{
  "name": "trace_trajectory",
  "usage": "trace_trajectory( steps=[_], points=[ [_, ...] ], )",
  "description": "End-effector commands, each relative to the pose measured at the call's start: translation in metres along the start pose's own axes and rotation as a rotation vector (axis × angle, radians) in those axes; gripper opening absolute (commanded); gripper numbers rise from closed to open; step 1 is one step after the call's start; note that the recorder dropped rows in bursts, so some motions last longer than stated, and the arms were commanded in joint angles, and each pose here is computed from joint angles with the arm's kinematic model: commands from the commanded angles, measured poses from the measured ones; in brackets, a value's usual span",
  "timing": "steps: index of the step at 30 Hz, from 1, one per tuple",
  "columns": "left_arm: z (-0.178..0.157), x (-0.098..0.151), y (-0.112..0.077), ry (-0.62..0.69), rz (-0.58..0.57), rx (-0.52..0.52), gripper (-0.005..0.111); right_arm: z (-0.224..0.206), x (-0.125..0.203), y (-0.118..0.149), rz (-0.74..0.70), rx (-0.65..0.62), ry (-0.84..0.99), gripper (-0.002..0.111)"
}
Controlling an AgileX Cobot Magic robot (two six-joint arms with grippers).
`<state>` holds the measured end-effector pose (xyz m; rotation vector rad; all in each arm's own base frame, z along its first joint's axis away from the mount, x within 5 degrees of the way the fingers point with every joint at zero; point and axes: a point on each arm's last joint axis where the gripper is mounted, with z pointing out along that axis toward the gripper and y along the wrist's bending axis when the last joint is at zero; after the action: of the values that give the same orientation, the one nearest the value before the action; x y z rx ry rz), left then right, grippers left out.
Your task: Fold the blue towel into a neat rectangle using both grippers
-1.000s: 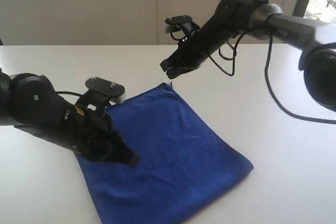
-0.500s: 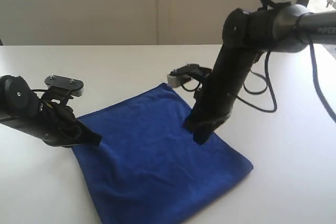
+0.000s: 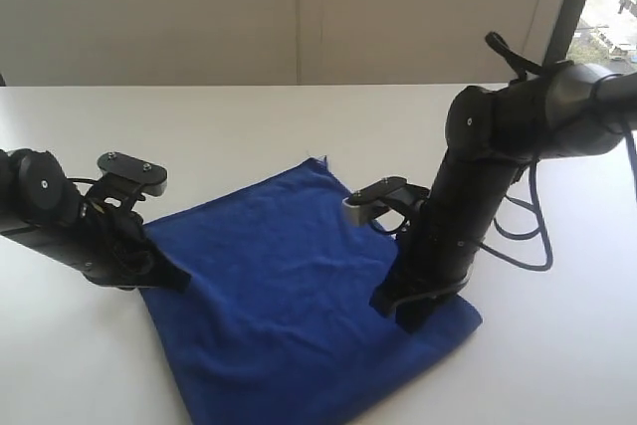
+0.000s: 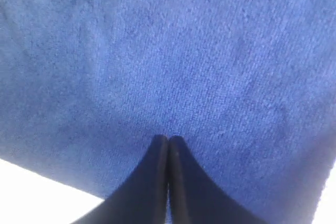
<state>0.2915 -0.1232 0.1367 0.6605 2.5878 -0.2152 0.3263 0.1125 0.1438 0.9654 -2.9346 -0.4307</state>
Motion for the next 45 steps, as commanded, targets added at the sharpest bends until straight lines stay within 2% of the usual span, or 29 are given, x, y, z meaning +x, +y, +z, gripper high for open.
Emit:
trace_trajectory(
  steps=[1,6,10,16,19,24,27,31,34,37,39,42,45],
  points=[
    [-0.006,0.008,-0.003,0.065,0.005,0.036,0.0,-0.01,0.001,0.004,-0.002,0.01,-0.023,0.0],
    [-0.045,-0.021,-0.004,-0.092,0.024,0.021,0.0,-0.015,-0.003,0.001,-0.013,0.058,-0.084,0.0],
    [-0.073,-0.037,-0.006,-0.187,0.041,0.016,0.0,-0.006,-0.002,-0.005,-0.025,0.084,-0.042,0.0],
    [-0.097,-0.043,-0.008,-0.255,0.106,0.005,0.0,0.0,0.004,-0.004,0.007,0.053,0.014,0.0],
    [-0.099,-0.043,-0.008,-0.26,0.132,0.0,0.0,0.008,0.012,-0.002,0.022,0.033,0.043,0.0],
    [-0.099,-0.042,-0.007,-0.252,0.153,-0.011,0.0,0.026,0.028,0.02,0.016,-0.037,0.142,0.0],
    [-0.099,-0.041,-0.002,-0.247,0.144,-0.021,0.0,0.035,0.027,0.044,-0.023,-0.071,0.169,0.0],
    [-0.096,-0.036,0.013,-0.207,0.102,-0.035,0.0,0.042,0.018,0.082,-0.073,-0.152,0.151,0.0],
    [-0.097,-0.031,0.025,-0.175,0.069,-0.042,0.0,0.041,0.012,0.1,-0.112,-0.18,0.131,0.0],
    [-0.098,-0.026,0.034,-0.151,0.042,-0.047,0.0,0.019,-0.005,0.108,-0.158,-0.169,0.051,0.0],
    [-0.098,-0.024,0.038,-0.135,0.029,-0.046,0.0,-0.006,-0.021,0.107,-0.18,-0.133,-0.066,0.0],
    [-0.098,-0.021,0.037,-0.106,0.025,-0.03,0.0,-0.036,-0.049,0.092,-0.192,0.007,-0.28,0.0],
    [-0.098,-0.018,0.035,-0.066,0.024,-0.003,0.0,-0.041,-0.071,0.068,-0.156,0.087,-0.406,0.0]
  ],
)
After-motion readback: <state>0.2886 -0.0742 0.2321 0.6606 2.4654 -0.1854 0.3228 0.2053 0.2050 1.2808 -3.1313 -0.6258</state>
